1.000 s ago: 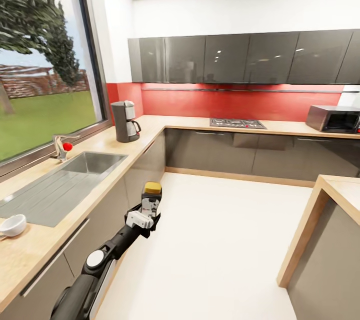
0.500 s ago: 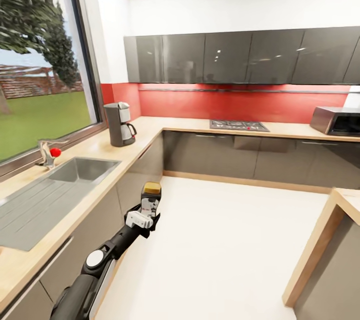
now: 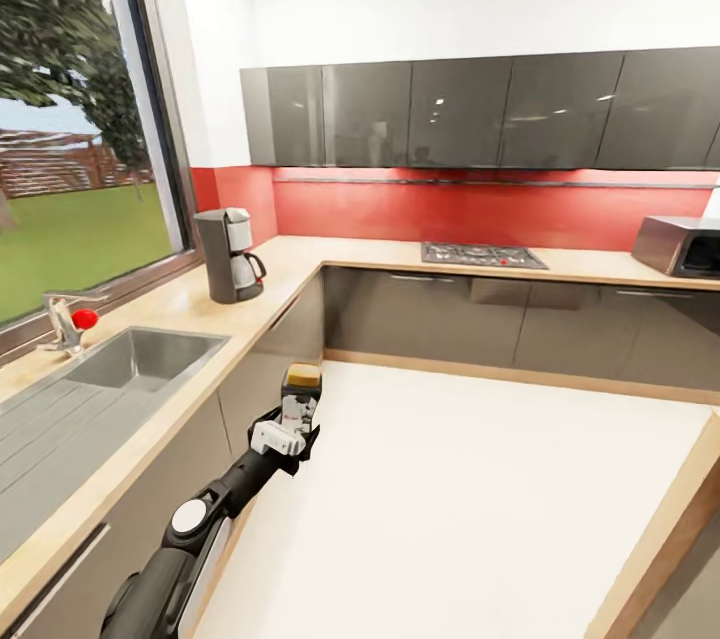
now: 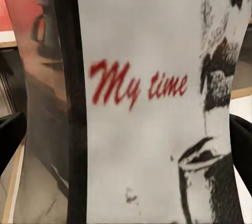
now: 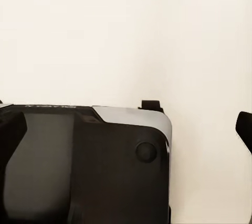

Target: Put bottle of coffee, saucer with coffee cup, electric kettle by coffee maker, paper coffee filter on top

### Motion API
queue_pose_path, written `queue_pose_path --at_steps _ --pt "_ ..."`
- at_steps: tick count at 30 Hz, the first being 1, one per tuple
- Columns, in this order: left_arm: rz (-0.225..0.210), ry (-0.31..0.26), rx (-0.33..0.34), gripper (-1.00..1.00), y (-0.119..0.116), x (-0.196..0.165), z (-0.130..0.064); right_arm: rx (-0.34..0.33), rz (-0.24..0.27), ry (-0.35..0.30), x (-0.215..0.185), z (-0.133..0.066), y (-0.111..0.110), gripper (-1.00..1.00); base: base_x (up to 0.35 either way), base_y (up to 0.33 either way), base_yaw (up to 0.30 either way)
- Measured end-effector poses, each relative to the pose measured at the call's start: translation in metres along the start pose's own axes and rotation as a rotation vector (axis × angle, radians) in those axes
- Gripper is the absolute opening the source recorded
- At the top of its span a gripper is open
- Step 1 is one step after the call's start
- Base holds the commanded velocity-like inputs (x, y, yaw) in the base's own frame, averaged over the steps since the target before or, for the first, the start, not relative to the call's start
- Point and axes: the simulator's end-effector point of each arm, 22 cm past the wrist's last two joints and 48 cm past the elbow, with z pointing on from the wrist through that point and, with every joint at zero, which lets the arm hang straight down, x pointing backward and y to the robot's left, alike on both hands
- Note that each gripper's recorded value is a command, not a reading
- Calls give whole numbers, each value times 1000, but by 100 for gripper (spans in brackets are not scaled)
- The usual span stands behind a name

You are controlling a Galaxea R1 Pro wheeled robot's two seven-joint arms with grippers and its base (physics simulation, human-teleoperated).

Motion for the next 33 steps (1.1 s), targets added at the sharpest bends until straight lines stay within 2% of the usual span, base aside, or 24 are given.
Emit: queue_pose_path --at_steps 33 --pt "-2 -1 -1 -100 0 0 0 0 0 -1 -1 0 0 100 335 0 0"
